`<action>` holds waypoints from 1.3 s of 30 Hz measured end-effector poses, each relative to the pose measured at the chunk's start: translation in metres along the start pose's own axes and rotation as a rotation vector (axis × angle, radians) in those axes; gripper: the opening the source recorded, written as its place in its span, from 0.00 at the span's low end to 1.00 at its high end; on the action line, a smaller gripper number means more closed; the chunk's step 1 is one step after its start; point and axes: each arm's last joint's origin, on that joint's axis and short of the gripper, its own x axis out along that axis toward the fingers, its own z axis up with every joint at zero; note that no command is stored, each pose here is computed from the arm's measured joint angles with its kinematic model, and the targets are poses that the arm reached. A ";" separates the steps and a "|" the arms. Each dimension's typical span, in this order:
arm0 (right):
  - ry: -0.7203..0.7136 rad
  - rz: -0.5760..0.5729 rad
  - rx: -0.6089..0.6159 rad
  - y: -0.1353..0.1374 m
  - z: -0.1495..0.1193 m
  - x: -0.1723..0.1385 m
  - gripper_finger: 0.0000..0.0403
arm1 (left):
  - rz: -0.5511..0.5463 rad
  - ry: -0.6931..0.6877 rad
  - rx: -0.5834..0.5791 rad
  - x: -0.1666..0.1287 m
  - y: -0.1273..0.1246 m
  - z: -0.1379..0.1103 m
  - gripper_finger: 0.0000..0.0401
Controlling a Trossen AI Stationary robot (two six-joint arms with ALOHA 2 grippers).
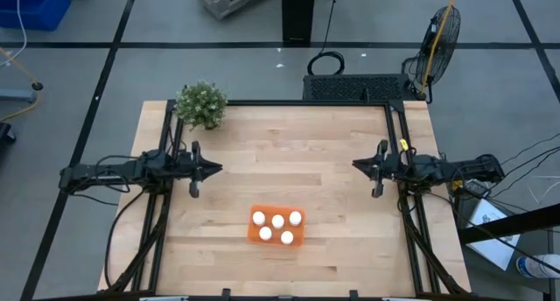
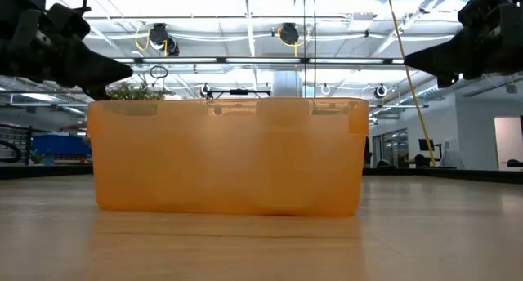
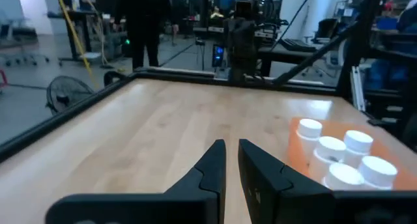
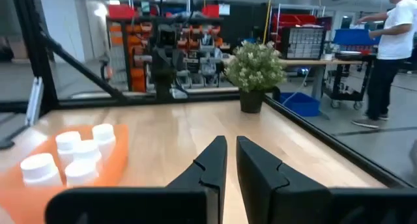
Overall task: Pick and place pill bottles into a basket
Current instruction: Return to Home Position
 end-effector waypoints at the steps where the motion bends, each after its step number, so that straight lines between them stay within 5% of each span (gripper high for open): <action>1: 0.004 -0.002 -0.004 0.000 -0.001 0.000 0.07 | 0.000 -0.003 0.014 0.000 0.000 0.000 0.12; 7: -0.045 0.000 -0.017 0.000 0.002 0.001 0.08 | 0.059 0.011 0.040 0.000 0.001 -0.001 0.12; 39: -0.012 0.025 0.029 0.002 -0.001 0.004 0.08 | 0.022 0.031 0.045 0.001 0.000 -0.003 0.12</action>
